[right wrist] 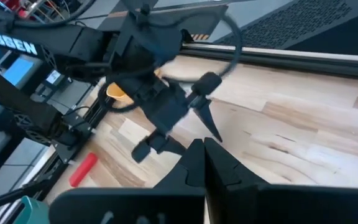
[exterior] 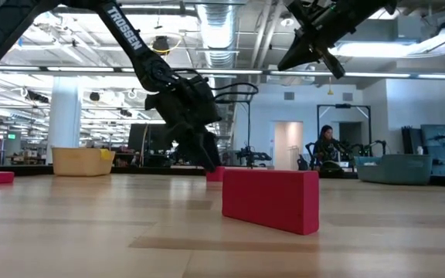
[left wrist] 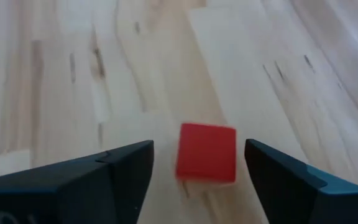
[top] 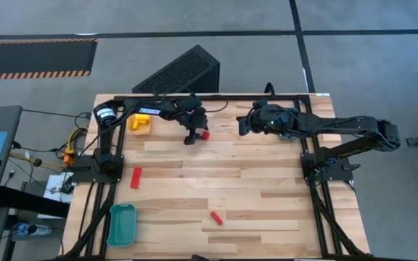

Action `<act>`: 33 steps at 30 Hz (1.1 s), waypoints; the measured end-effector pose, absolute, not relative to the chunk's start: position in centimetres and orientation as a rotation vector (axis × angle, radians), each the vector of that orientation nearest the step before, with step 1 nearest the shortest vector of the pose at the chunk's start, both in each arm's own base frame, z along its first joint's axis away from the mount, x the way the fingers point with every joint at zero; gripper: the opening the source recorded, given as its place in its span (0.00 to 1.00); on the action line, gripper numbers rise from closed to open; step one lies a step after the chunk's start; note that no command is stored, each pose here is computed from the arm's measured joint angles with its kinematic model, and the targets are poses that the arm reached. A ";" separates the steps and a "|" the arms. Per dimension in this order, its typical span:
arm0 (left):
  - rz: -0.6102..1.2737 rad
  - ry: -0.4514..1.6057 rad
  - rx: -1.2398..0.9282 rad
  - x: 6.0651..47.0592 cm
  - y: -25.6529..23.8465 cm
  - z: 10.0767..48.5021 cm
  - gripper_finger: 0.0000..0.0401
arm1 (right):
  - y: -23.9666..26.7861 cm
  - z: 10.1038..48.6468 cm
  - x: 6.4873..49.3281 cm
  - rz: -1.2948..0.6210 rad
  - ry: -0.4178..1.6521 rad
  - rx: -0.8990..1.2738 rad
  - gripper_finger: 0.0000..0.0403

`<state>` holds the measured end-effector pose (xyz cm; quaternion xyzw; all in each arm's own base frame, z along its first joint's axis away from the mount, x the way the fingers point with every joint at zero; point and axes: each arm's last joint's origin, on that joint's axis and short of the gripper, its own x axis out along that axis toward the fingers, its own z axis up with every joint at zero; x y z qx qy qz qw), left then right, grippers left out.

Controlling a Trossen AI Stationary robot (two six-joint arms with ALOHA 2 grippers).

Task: Sort & place blocks by color
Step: Put the top red block into the green bin

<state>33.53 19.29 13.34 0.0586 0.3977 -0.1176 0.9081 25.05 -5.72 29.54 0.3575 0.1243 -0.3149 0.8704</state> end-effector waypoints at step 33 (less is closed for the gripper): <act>0.222 0.795 0.065 31.8 16.9 23.0 0.25 | -2.8 23.8 23.1 -0.746 0.435 0.810 0.02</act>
